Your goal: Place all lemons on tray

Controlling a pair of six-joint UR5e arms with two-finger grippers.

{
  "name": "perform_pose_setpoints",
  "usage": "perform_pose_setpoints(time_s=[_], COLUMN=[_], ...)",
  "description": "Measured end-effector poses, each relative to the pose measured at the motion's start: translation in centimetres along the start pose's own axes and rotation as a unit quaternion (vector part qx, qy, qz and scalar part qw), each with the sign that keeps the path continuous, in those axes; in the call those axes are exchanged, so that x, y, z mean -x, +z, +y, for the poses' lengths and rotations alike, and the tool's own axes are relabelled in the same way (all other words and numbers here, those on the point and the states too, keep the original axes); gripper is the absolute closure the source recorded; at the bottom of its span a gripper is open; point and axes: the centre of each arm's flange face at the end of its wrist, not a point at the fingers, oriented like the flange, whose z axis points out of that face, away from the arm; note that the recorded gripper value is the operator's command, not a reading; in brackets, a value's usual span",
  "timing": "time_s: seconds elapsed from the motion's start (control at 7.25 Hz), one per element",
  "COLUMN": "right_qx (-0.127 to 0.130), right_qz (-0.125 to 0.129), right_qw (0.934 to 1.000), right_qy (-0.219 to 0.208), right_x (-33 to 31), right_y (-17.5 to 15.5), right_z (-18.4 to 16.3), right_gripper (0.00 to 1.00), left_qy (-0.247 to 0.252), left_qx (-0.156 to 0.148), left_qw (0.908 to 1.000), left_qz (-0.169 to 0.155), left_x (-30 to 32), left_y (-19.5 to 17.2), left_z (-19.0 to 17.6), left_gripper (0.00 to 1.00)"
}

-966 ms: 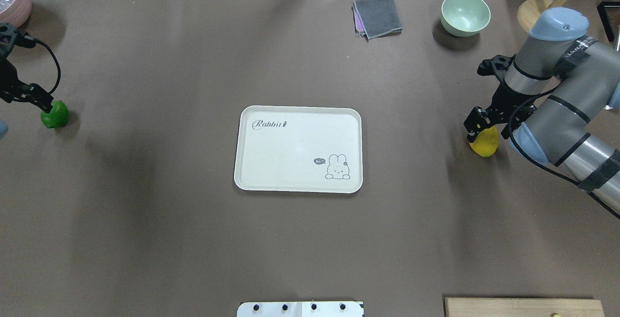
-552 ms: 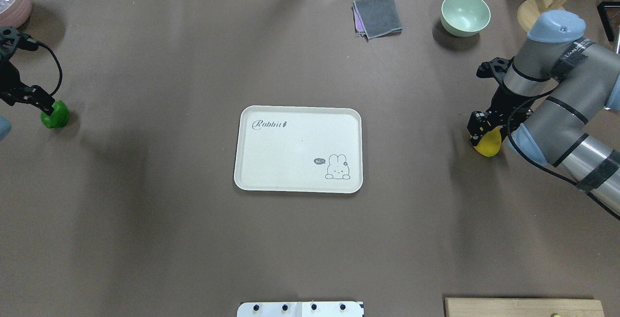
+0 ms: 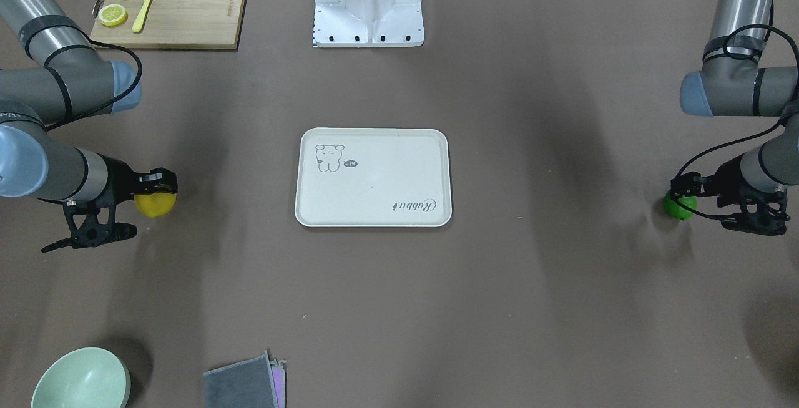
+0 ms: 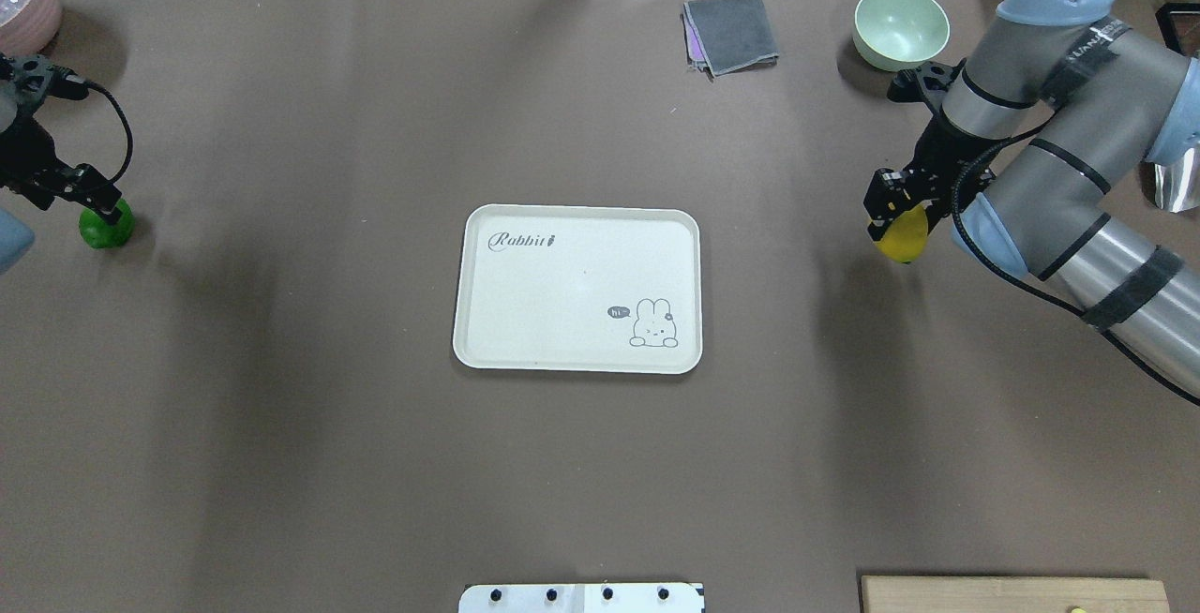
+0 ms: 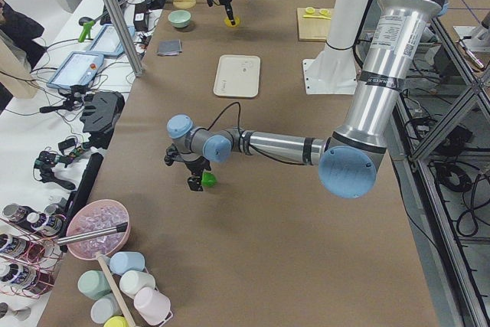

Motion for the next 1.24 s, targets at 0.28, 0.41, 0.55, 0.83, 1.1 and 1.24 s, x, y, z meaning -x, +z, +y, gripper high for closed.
perform_pose_setpoints(time_s=[0.28, 0.41, 0.55, 0.83, 1.1, 1.24], right_qx=[-0.006, -0.004, 0.001, 0.008, 0.016, 0.022], right_qz=[-0.014, -0.021, -0.025, -0.028, -0.02, -0.016], right_qw=[0.9998, 0.9995, 0.999, 0.9991, 0.9996, 0.9996], right_qy=[0.01, 0.025, 0.036, 0.03, 0.013, 0.006], right_x=[6.6, 9.4, 12.1, 17.3, 21.8, 23.2], right_y=[-0.5, -0.2, 0.3, 1.3, 3.2, 4.2], right_z=[-1.0, -1.1, -1.1, -1.6, -2.1, -2.0], right_gripper=[0.72, 0.72, 0.72, 0.72, 0.72, 0.71], left_qy=[-0.004, -0.006, -0.008, -0.01, -0.008, -0.009], left_qx=[0.005, 0.009, 0.014, 0.018, 0.022, 0.025], left_qw=[1.0, 0.9999, 0.9998, 0.9996, 0.9995, 0.9994], left_qz=[0.001, 0.007, 0.014, 0.019, 0.02, 0.022], left_x=[0.2, 0.2, 0.2, 0.0, -0.2, -0.1], left_y=[0.4, 0.7, 1.0, 1.2, 1.6, 1.8], left_z=[-0.3, -0.6, -1.0, -1.5, -1.6, -1.5], left_gripper=[0.02, 0.02, 0.02, 0.02, 0.02, 0.03])
